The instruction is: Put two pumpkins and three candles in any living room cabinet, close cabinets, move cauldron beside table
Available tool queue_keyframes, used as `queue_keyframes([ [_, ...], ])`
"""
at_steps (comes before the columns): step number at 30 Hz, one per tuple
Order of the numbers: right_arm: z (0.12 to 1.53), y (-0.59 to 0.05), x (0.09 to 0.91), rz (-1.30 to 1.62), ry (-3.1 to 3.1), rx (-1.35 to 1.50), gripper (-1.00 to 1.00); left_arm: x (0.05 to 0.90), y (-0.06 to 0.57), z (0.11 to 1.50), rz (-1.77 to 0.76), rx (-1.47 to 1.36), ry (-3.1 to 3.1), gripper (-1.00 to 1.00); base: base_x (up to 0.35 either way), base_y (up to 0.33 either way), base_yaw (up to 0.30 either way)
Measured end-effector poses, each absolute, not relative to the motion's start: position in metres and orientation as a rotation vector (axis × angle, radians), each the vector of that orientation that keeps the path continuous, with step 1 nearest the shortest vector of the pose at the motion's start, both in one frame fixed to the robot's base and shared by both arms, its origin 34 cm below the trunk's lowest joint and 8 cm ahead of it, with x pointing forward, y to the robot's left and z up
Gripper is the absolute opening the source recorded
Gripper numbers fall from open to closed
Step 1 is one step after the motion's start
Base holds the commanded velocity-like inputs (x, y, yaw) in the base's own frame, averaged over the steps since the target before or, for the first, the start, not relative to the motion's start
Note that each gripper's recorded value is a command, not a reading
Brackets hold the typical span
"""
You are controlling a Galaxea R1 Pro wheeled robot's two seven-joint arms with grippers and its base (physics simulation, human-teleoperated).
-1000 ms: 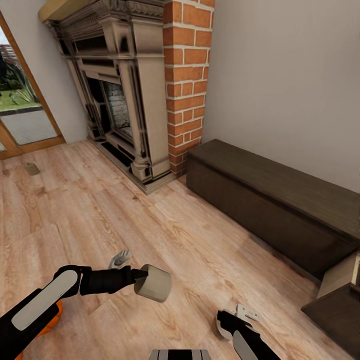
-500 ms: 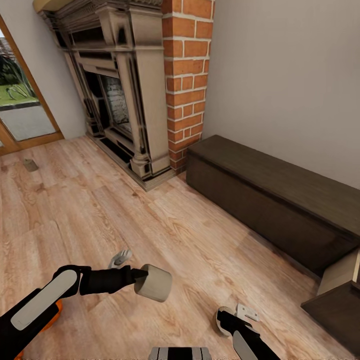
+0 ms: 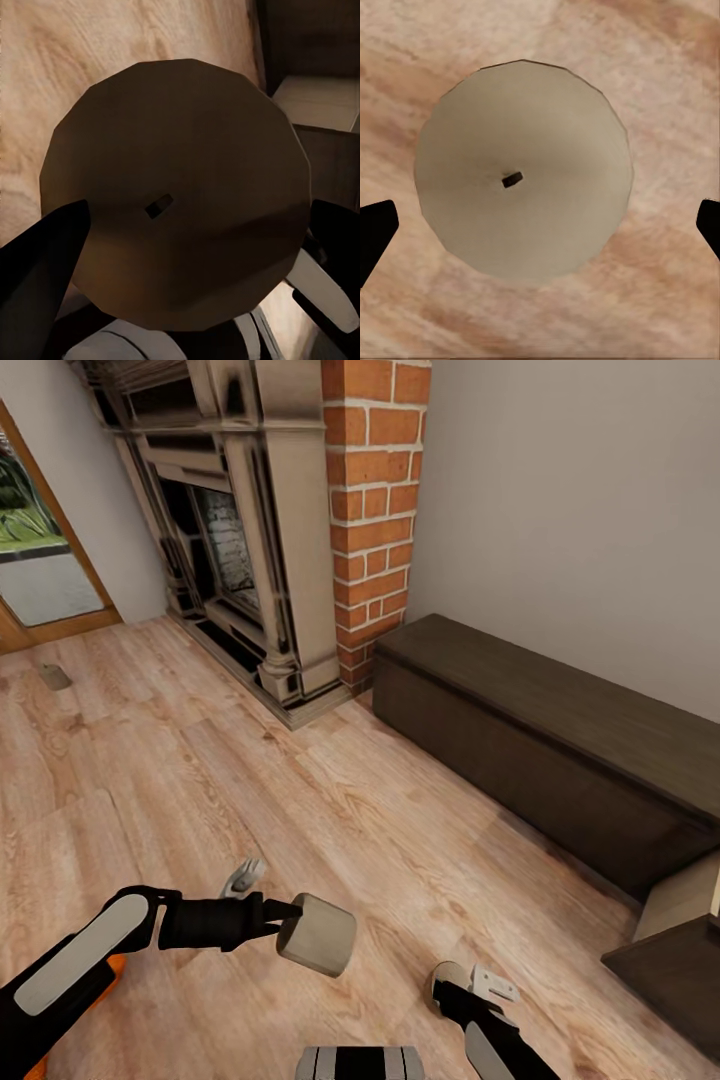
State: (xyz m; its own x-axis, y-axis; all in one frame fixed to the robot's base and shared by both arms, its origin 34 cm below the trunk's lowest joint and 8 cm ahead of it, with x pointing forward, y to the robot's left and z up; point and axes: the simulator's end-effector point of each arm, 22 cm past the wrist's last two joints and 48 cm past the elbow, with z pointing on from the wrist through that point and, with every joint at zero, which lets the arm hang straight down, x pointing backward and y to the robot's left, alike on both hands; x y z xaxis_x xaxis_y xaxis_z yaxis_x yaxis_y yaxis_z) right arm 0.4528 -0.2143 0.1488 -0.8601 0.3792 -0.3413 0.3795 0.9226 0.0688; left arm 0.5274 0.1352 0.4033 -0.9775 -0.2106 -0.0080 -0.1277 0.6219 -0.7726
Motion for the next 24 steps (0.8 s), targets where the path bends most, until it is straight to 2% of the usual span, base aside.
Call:
queue_keyframes([
  [19,0.1459,-0.2062,0.4518,0.003,2.724,0.502,1.0,0.5262,0.1355,0.3976,-1.297,-0.297,2.751,-1.0,0.0,0.0,0.0],
  [24,0.1461,-0.2062,0.4518,0.003,2.723,0.502,1.0,0.5262,0.1354,0.3981,-1.299,-0.297,2.75,-1.0,0.089,0.0,0.0],
])
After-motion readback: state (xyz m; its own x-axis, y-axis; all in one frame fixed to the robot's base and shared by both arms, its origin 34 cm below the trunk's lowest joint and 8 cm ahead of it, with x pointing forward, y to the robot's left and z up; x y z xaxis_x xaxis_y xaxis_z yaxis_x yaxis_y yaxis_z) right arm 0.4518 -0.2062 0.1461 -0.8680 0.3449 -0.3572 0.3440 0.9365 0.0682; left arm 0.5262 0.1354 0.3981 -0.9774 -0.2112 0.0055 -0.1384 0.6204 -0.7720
